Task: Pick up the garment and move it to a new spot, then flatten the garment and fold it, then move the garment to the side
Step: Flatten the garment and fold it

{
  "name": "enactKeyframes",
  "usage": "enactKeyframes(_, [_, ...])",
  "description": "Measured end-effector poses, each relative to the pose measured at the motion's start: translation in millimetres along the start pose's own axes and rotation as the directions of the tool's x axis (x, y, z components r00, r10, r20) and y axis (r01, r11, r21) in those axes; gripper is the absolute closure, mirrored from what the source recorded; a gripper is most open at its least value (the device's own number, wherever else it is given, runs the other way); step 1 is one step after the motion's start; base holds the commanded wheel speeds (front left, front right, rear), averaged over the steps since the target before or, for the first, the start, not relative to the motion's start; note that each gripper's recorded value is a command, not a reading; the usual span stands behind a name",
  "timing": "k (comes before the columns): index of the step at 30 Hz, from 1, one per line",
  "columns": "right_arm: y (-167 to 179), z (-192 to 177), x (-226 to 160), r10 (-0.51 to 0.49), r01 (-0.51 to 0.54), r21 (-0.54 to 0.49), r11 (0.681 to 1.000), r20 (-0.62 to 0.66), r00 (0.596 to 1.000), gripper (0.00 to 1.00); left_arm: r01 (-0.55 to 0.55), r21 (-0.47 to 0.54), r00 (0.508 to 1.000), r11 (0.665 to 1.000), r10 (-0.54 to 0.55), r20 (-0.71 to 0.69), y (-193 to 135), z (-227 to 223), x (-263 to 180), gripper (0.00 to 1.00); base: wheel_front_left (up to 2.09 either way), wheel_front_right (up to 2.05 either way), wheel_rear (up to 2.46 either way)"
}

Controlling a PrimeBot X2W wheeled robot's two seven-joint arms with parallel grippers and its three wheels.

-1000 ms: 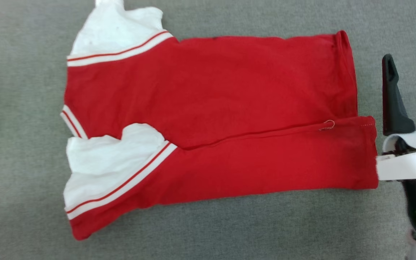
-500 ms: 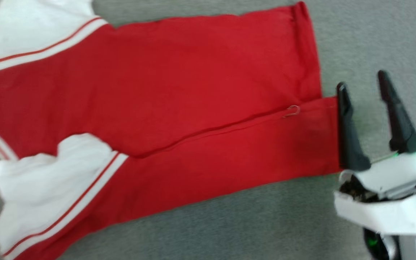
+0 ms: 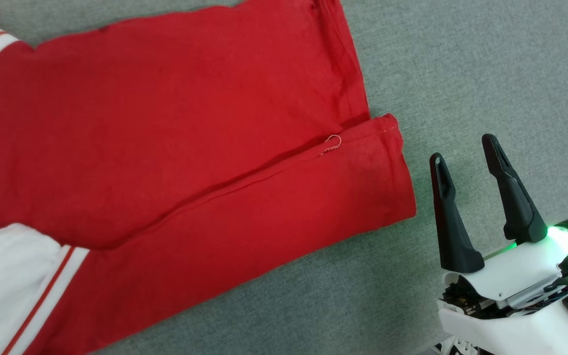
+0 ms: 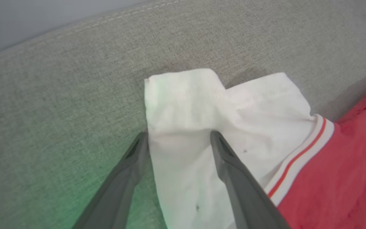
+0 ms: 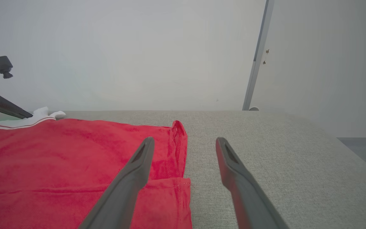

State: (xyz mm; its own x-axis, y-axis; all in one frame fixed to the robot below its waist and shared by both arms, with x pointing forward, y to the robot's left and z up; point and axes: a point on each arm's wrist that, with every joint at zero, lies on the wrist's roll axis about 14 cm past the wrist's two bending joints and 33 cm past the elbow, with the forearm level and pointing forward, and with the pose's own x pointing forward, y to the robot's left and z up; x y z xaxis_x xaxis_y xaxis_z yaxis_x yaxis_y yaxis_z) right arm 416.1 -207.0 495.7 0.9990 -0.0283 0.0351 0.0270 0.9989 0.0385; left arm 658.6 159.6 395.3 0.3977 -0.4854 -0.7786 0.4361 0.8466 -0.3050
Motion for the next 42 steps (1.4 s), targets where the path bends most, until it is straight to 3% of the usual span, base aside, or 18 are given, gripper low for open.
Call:
enactKeyframes(5, [-2,-6,0,-0.009,0.009,-0.001,1.000,-0.017,1.000,0.00,0.038,-0.011,0.997,0.999,-0.039,-0.068,-4,-6,8,0.00,0.00,0.00,0.00])
enactKeyframes(6, [-2,-7,1,-0.007,0.007,-0.001,1.000,-0.019,1.000,0.00,0.039,-0.009,0.996,0.999,-0.039,-0.074,-3,-7,10,0.51,0.00,0.00,0.00])
enactKeyframes(7, [0,-9,1,-0.002,0.002,0.002,1.000,-0.027,1.000,0.00,0.045,-0.008,0.996,0.999,-0.045,-0.080,-5,-8,11,0.71,0.00,0.00,0.00])
enactKeyframes(8, [2,-10,4,0.007,-0.007,0.005,1.000,-0.035,0.999,0.00,0.053,-0.011,0.995,0.999,-0.054,-0.083,-6,-9,11,1.00,0.00,0.00,0.00])
enactKeyframes(15, [5,-14,56,0.074,-0.073,0.011,0.997,-0.145,0.987,0.00,0.059,0.014,0.995,0.998,-0.058,-0.079,-10,-12,12,1.00,0.00,0.00,0.00])
enactKeyframes(21, [10,-30,125,0.137,-0.137,0.026,0.990,-0.351,0.926,0.00,0.091,0.041,0.994,0.995,-0.088,-0.065,-23,-13,7,1.00,0.00,0.00,0.00])
enactKeyframes(27, [10,-70,162,0.139,-0.144,0.041,0.989,-0.608,0.782,0.00,0.103,0.050,0.994,0.993,-0.100,-0.054,-25,-17,3,1.00,0.00,0.00,0.00])
enactKeyframes(33, [24,-108,166,0.171,-0.168,0.082,0.982,-0.763,0.623,0.00,0.113,0.049,0.992,0.992,-0.110,-0.056,-23,-25,2,1.00,0.00,0.00,0.00])
enactKeyframes(36, [25,-113,167,0.173,-0.173,0.087,0.981,-0.796,0.579,0.00,0.111,0.050,0.993,0.993,-0.108,-0.056,-21,-28,2,1.00,0.00,0.00,0.00])
enactKeyframes(41, [26,-111,166,0.177,-0.170,0.098,0.981,-0.816,0.550,0.00,0.122,0.050,0.991,0.991,-0.119,-0.054,-25,-27,-1,1.00,0.00,0.00,0.00])
enactKeyframes(42, [26,-111,166,0.177,-0.172,0.097,0.980,-0.820,0.545,0.18,0.124,0.049,0.991,0.991,-0.121,-0.055,-26,-28,-1,1.00,0.00,0.00,0.00])
